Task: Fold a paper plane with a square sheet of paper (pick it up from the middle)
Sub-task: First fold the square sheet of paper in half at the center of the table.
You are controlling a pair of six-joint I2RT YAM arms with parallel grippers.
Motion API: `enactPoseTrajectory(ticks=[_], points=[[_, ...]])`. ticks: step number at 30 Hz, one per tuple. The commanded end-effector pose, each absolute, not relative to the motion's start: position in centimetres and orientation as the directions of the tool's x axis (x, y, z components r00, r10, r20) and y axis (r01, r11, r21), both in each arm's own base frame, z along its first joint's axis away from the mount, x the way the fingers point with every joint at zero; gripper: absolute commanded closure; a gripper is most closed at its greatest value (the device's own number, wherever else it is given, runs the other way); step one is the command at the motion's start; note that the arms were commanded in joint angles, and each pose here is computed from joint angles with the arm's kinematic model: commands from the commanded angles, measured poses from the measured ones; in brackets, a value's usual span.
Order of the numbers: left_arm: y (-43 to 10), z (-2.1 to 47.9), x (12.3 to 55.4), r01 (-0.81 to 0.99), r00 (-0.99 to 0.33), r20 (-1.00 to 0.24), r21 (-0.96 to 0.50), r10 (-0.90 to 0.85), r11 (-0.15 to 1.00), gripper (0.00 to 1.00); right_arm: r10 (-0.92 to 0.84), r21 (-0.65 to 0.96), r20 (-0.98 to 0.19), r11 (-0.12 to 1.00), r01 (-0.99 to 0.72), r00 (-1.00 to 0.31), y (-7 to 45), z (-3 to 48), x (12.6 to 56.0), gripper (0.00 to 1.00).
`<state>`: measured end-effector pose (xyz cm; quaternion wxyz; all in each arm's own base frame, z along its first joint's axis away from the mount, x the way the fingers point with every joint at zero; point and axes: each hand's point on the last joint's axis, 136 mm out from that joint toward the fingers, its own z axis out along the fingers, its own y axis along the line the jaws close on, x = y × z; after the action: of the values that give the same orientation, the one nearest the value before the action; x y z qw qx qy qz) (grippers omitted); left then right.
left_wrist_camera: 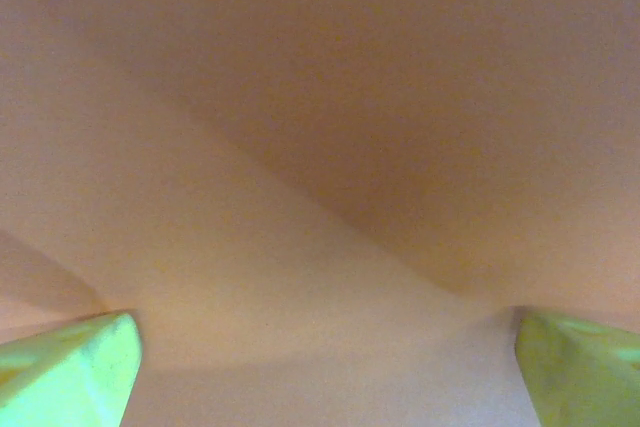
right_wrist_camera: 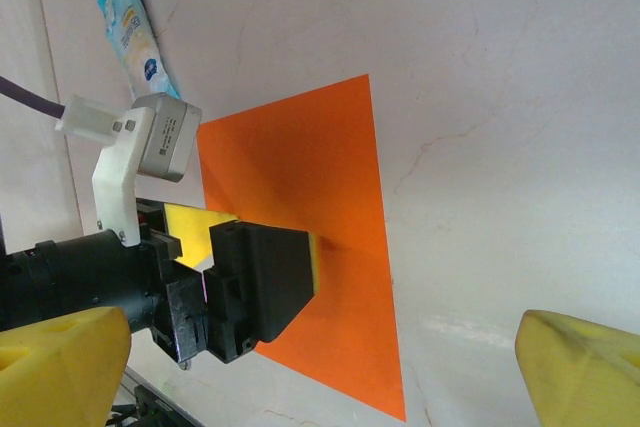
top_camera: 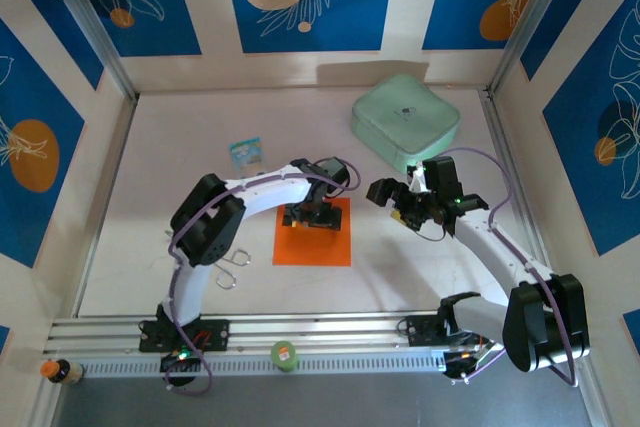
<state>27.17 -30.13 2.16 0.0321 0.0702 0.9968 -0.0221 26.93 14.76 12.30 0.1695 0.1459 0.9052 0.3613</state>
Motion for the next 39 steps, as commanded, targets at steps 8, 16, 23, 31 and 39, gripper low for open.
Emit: enactPoseTrajectory(ticks=[8, 16, 23, 31, 39], points=[[-29.9, 1.4, 26.5, 0.142, -0.99, -0.027, -0.01, 0.142, 0.99, 0.03, 0.363, 0.698, -0.204, 0.705, 0.124, -0.909, 14.8, 12.6, 25.9, 0.01], [-30.2, 0.0, 25.8, 0.13, -0.991, 0.006, -0.038, 0.13, 0.991, 0.03, 0.364, 0.694, -0.197, 0.708, 0.133, -0.91, 14.7, 12.4, 25.8, 0.01], [-29.2, -1.7, 25.0, 0.12, -0.992, 0.037, -0.012, 0.12, 0.993, 0.05, 0.367, 0.69, -0.194, 0.71, 0.139, -0.91, 14.6, 12.2, 25.7, 0.01], [-29.2, -1.8, 25.0, 0.128, -0.991, 0.037, -0.008, 0.128, 0.992, 0.07, 0.369, 0.69, -0.192, 0.709, 0.142, -0.909, 14.6, 12.0, 25.7, 0.01], [-29.4, -1.3, 25.3, 0.146, -0.989, 0.017, 0.0, 0.146, 0.989, 0.08, 0.371, 0.691, -0.19, 0.708, 0.145, -0.909, 14.6, 12.0, 25.7, 0.01]])
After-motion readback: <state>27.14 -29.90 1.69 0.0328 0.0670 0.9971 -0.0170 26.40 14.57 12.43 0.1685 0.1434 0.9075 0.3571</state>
